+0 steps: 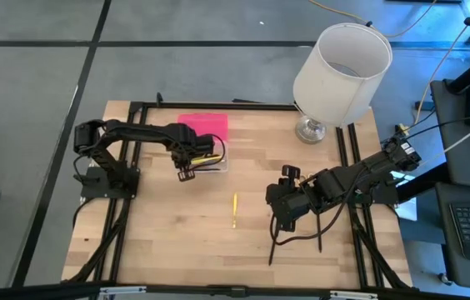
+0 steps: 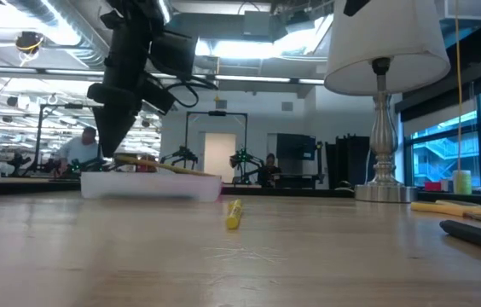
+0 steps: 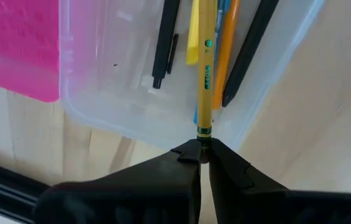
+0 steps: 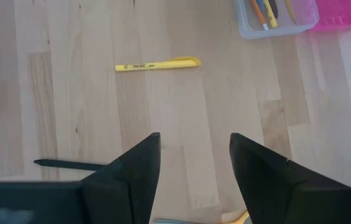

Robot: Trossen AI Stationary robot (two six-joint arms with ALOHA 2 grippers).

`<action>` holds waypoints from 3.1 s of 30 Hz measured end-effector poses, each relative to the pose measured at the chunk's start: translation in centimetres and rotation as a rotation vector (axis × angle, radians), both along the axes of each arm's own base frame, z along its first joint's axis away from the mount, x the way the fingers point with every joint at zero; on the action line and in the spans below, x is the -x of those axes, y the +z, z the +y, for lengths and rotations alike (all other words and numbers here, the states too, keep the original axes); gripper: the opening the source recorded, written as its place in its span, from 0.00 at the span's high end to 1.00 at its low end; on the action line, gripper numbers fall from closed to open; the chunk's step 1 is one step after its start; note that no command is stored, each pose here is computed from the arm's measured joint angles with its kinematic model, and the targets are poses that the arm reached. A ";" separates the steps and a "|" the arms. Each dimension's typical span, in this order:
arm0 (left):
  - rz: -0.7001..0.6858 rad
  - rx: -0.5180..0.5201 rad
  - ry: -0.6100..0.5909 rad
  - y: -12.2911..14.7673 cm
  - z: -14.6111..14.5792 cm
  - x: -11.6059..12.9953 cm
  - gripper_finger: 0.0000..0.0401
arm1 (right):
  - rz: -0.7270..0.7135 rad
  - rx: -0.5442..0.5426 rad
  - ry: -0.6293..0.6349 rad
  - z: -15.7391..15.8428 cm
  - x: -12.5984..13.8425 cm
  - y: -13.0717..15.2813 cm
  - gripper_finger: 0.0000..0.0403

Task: Pick & place school supplies into a supply box
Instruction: Put the yellow pencil into the pink supply box, then put the black pen into the pink supply box

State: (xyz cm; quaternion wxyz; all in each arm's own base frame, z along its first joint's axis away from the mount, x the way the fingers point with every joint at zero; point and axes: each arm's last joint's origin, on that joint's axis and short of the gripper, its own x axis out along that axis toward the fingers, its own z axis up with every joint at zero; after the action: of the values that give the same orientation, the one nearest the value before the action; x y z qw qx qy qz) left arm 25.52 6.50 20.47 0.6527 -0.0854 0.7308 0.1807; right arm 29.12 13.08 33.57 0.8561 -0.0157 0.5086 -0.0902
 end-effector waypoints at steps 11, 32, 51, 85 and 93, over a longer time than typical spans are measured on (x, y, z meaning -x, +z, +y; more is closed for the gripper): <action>0.026 0.017 -0.001 -0.9 0.0 -0.4 0.98 | -0.003 -0.002 0.000 0.0 0.0 0.0 0.51; 0.079 0.018 0.008 -2.7 0.2 -1.2 0.88 | 0.006 0.001 0.001 0.0 0.0 0.0 0.51; -0.150 0.016 0.131 2.8 -2.0 0.9 0.83 | 0.314 -0.100 -0.340 -0.7 3.1 -2.3 0.51; -1.023 -0.049 -0.059 10.0 -8.3 -2.5 0.85 | 0.357 -0.533 -0.971 -1.8 12.3 -18.0 0.51; -1.023 -0.049 -0.059 10.0 -8.3 -2.5 0.85 | 0.348 -0.552 -1.006 -2.1 12.8 -19.2 0.51</action>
State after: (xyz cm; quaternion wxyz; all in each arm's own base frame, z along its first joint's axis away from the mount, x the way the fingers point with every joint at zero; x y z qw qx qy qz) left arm 28.02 -1.82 30.47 0.9335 -0.1268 0.3155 0.1144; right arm 16.34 10.96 14.33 0.5851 0.4354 0.5908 -0.3450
